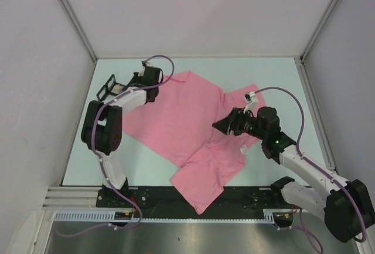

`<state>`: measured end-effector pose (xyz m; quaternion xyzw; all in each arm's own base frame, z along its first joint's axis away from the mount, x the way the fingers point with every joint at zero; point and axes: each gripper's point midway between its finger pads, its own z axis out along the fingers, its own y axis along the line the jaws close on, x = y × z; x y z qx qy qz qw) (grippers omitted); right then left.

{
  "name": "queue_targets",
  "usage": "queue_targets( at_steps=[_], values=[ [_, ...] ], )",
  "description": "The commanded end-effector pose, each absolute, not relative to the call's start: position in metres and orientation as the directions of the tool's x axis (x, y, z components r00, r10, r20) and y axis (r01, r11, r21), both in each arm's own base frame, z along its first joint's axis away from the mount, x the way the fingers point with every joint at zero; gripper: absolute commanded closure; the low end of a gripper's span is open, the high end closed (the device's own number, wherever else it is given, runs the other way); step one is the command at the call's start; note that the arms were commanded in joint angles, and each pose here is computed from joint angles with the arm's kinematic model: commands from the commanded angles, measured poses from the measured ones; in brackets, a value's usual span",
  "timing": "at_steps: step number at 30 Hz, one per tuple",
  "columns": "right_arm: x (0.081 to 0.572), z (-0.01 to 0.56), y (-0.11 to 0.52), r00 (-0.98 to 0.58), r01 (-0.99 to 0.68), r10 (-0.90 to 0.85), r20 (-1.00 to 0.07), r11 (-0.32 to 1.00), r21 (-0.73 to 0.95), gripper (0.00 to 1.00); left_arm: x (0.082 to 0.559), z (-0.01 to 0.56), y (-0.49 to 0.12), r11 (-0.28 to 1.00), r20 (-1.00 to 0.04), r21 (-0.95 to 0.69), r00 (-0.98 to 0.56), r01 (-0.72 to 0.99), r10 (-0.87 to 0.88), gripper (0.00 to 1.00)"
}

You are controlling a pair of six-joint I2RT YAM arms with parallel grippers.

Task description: Remove the brooch from the garment

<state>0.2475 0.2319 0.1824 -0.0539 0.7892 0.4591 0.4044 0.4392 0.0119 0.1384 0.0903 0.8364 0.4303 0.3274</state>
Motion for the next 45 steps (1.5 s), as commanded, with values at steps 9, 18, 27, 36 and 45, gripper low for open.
queue_targets(
  at_steps=[9, 18, 27, 36, 45],
  values=[
    [0.247, 0.195, 0.243, -0.617, -0.533, 0.265, -0.741, 0.552, 0.642, 0.32, 0.491, 0.120, 0.070, 0.479, -0.447, 0.847, -0.798, -0.232, 0.404, 0.99],
    [0.255, 0.189, 0.241, -0.633, -0.504, 0.281, -0.722, 0.558, 0.659, 0.32, 0.484, 0.096, 0.111, 0.460, -0.393, 0.863, -0.848, -0.208, 0.355, 0.99],
    [0.258, 0.189, 0.239, -0.643, -0.490, 0.294, -0.707, 0.551, 0.675, 0.32, 0.487, 0.081, 0.119, 0.473, -0.378, 0.860, -0.863, -0.192, 0.336, 0.99],
    [0.258, 0.188, 0.238, -0.648, -0.484, 0.295, -0.703, 0.552, 0.678, 0.32, 0.489, 0.069, 0.120, 0.471, -0.347, 0.867, -0.876, -0.163, 0.336, 1.00],
    [0.259, 0.188, 0.238, -0.648, -0.484, 0.295, -0.703, 0.552, 0.678, 0.32, 0.488, 0.061, 0.121, 0.456, -0.318, 0.878, -0.886, -0.142, 0.337, 1.00]
  ],
)
